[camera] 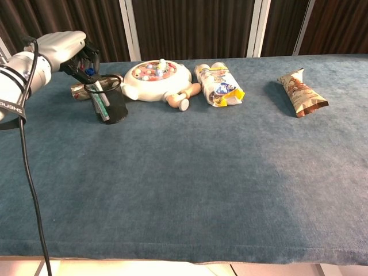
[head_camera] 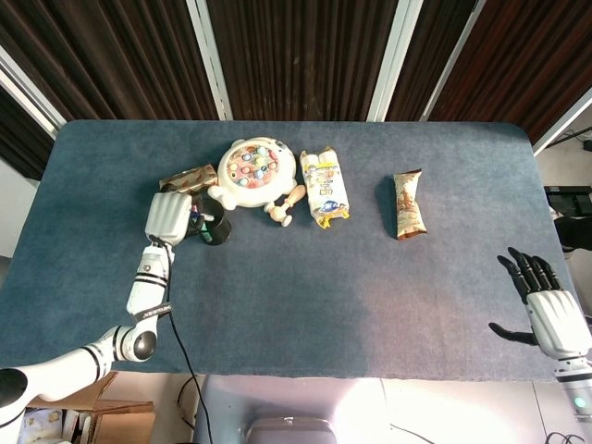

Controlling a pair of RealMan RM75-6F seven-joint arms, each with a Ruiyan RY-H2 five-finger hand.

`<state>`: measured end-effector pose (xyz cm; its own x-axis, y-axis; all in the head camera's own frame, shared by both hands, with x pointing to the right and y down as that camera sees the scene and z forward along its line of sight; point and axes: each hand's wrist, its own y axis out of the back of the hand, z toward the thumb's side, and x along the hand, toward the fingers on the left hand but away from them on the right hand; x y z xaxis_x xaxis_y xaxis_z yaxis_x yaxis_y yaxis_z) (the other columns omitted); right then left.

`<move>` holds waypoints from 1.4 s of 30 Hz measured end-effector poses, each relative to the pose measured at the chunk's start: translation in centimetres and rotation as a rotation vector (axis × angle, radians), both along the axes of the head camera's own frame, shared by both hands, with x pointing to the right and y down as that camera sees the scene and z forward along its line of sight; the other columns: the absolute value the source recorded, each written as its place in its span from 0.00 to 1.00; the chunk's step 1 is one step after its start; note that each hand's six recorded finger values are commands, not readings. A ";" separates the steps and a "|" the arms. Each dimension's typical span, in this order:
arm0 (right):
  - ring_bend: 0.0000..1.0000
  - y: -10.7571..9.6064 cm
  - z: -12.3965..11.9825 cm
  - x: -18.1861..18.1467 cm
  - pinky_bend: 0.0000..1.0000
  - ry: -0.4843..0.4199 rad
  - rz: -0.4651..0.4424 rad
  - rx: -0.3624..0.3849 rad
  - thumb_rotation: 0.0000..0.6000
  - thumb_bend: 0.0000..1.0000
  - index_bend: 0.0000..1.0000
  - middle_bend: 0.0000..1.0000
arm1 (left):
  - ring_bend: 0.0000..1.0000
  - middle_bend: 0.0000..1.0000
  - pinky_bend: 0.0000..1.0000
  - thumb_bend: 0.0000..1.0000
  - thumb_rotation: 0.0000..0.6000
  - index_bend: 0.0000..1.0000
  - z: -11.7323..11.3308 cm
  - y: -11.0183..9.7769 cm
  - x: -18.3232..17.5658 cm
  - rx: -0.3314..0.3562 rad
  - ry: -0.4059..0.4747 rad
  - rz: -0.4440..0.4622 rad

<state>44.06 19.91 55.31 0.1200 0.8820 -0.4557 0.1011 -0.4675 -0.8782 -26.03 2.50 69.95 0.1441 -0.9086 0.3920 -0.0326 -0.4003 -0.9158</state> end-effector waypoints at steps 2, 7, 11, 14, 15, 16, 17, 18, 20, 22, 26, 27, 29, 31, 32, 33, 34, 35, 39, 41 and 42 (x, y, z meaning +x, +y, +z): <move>0.00 0.0 0.0 0.0 0.00 -0.001 0.000 0.001 1.00 0.00 0.00 0.03 | 0.67 0.77 0.30 0.58 1.00 0.69 -0.2 0.0 -0.1 0.005 0.001 0.007; 0.00 0.0 0.0 0.0 0.00 -0.002 0.000 0.001 1.00 0.00 0.00 0.03 | 0.68 0.78 0.30 0.58 1.00 0.70 -0.6 0.2 -0.3 0.007 0.014 0.015; 0.00 0.0 0.0 0.0 0.00 -0.003 0.000 0.001 1.00 0.00 0.00 0.03 | 0.68 0.78 0.30 0.58 1.00 0.70 -1.0 0.5 -0.3 0.012 0.024 0.027; 0.00 0.0 -0.1 -0.1 0.00 -0.007 -0.003 0.003 1.00 0.00 0.00 0.03 | 0.67 0.78 0.29 0.58 1.00 0.70 -2.1 1.1 -0.1 0.020 0.057 0.044; 0.00 0.0 -0.1 -0.2 0.00 -0.008 -0.004 0.004 1.00 0.00 0.00 0.03 | 0.67 0.77 0.29 0.58 1.00 0.70 -2.5 1.3 0.0 0.022 0.072 0.048; 0.00 0.0 -0.1 -0.2 0.00 -0.009 -0.005 0.004 1.00 0.00 0.00 0.03 | 0.67 0.77 0.29 0.58 1.00 0.70 -3.0 1.5 0.0 0.024 0.088 0.053; 0.00 0.0 -0.1 -0.2 0.00 -0.009 -0.006 0.004 1.00 0.00 0.00 0.03 | 0.67 0.77 0.29 0.57 1.00 0.70 -3.6 1.8 0.1 0.026 0.110 0.058; 0.00 0.0 -0.2 -0.3 0.00 -0.010 -0.007 0.005 1.00 0.00 0.00 0.03 | 0.67 0.77 0.29 0.57 1.00 0.70 -4.2 2.0 0.1 0.029 0.128 0.062; 0.00 -0.1 -0.2 -0.3 0.00 -0.011 -0.009 0.005 1.00 0.00 0.00 0.03 | 0.67 0.77 0.29 0.57 1.00 0.70 -5.6 2.5 0.1 0.039 0.169 0.071; 0.00 -0.1 -0.2 -0.4 0.00 -0.012 -0.011 0.007 1.00 0.00 0.00 0.03 | 0.67 0.77 0.29 0.57 1.00 0.70 -6.8 3.0 0.1 0.051 0.207 0.079; 0.00 -0.1 -0.2 -0.6 0.00 -0.014 -0.016 0.007 1.00 0.00 0.00 0.03 | 0.67 0.77 0.29 0.57 1.00 0.70 -9.5 4.6 0.2 0.078 0.293 0.114; 0.00 -0.1 -0.2 -0.7 0.00 -0.015 -0.018 0.007 1.00 0.00 0.00 0.03 | 0.67 0.77 0.28 0.57 1.00 0.70 -9.8 5.1 0.3 0.081 0.307 0.126; 0.00 -0.2 -0.2 -0.8 0.00 -0.017 -0.021 0.008 1.00 0.00 0.00 0.03 | 0.67 0.77 0.28 0.57 1.00 0.70 -10.3 6.3 0.7 0.082 0.330 0.159; 0.00 -0.2 -0.2 -1.0 0.00 -0.018 -0.025 0.008 1.00 0.00 0.00 0.03 | 0.67 0.77 0.28 0.57 1.00 0.70 -10.2 7.4 1.2 0.078 0.347 0.190; 0.00 -0.2 -0.2 -1.1 0.00 -0.018 -0.027 0.007 1.00 0.00 0.00 0.03 | 0.66 0.77 0.28 0.57 1.00 0.71 -10.0 8.0 1.6 0.075 0.357 0.205; 0.00 -0.3 -0.1 -1.2 0.00 -0.019 -0.030 0.007 1.00 0.00 0.00 0.03 | 0.66 0.78 0.28 0.57 1.00 0.71 -9.7 8.4 2.0 0.073 0.362 0.211; 0.00 -0.3 -0.2 -1.2 0.00 -0.020 -0.032 0.008 1.00 0.00 0.00 0.03 | 0.66 0.78 0.28 0.57 1.00 0.71 -9.3 8.7 2.3 0.072 0.367 0.215; 0.00 -0.3 -0.2 -1.3 0.00 -0.020 -0.033 0.008 1.00 0.00 0.00 0.03 | 0.66 0.78 0.29 0.57 1.00 0.71 -8.6 9.1 2.7 0.072 0.372 0.218; 0.00 -0.4 -0.3 -1.3 0.00 -0.020 -0.035 0.011 1.00 0.00 0.00 0.03 | 0.66 0.79 0.29 0.57 1.00 0.72 -6.3 9.9 4.3 0.085 0.373 0.234; 0.00 -0.4 -0.3 -1.3 0.00 -0.020 -0.035 0.011 1.00 0.00 0.00 0.03 | 0.66 0.79 0.29 0.57 1.00 0.72 -5.0 10.0 5.2 0.100 0.363 0.245; 0.00 -0.4 -0.3 -1.3 0.00 -0.019 -0.033 0.011 1.00 0.00 0.00 0.03 | 0.66 0.79 0.29 0.57 1.00 0.72 -4.5 10.0 5.6 0.107 0.357 0.251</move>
